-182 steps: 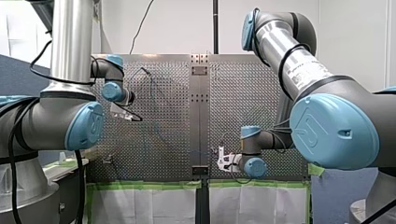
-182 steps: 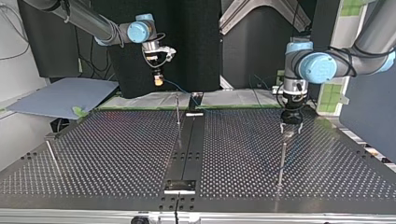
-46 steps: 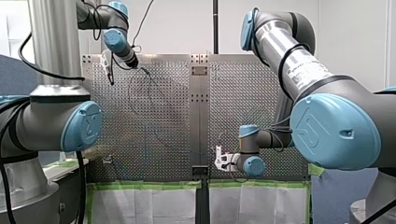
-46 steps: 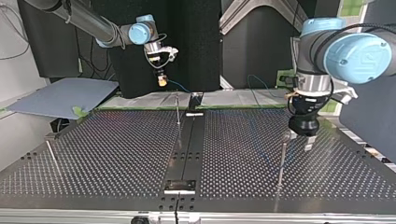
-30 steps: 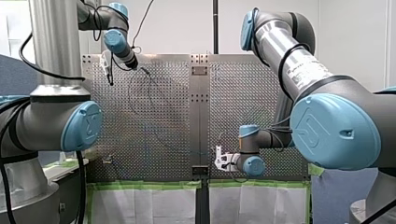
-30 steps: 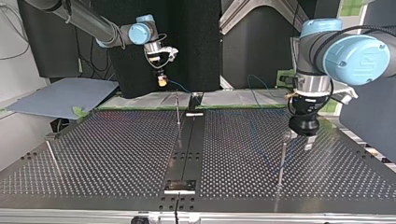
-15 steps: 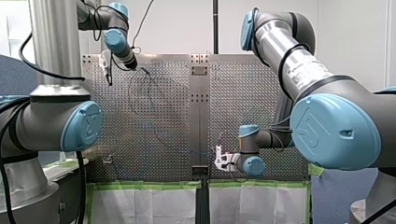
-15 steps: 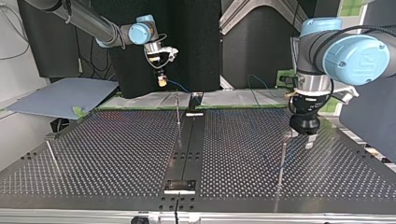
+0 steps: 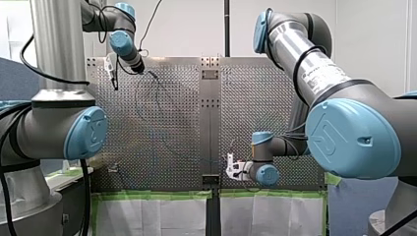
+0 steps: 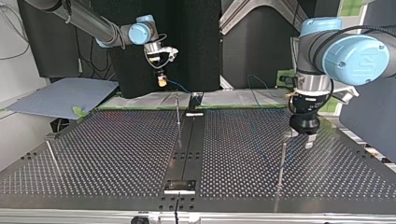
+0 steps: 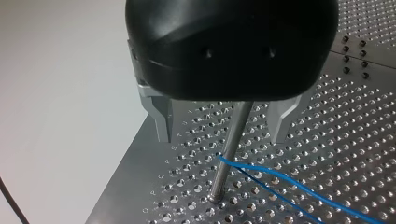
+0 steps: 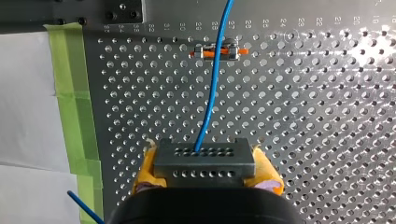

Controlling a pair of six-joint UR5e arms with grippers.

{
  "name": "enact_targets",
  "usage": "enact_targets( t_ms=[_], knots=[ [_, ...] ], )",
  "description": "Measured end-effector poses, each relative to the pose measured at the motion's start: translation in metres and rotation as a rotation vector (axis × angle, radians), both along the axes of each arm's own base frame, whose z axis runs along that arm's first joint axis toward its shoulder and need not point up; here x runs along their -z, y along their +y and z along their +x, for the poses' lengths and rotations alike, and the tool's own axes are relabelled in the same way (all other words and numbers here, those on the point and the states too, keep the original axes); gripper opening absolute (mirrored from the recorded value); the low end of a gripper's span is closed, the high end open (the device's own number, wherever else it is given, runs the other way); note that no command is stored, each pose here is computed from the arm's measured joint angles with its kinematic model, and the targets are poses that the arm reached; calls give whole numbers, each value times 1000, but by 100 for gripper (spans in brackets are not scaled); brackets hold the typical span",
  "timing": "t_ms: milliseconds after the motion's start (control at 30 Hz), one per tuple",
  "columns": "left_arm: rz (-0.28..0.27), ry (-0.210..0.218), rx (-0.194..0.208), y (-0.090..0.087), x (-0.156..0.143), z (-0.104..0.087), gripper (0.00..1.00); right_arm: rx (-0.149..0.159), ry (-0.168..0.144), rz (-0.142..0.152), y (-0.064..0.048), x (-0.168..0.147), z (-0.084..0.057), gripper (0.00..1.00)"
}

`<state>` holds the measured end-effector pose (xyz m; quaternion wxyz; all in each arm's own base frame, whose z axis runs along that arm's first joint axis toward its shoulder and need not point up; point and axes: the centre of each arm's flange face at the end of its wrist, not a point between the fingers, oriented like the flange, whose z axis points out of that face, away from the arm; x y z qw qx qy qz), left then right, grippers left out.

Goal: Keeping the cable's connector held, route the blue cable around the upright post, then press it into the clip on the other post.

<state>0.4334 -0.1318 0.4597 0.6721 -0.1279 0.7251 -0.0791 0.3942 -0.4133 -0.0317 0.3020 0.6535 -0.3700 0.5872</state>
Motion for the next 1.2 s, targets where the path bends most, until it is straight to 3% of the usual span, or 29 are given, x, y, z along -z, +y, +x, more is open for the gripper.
enact_targets(
  t_ms=[333,600,767,1000,1200],
  knots=[
    [10,-1,3,0,0,0,99,0,-1,0,0,0,0,0],
    [81,1,61,-13,0,-3,99,0,2,5,0,0,0,0],
    [138,-4,93,-29,-4,-5,99,1,2,6,0,0,0,0],
    [222,5,107,-57,-11,2,99,1,-1,5,0,0,0,0],
    [291,42,117,-80,6,8,99,1,-5,2,0,0,0,0]
  ],
)
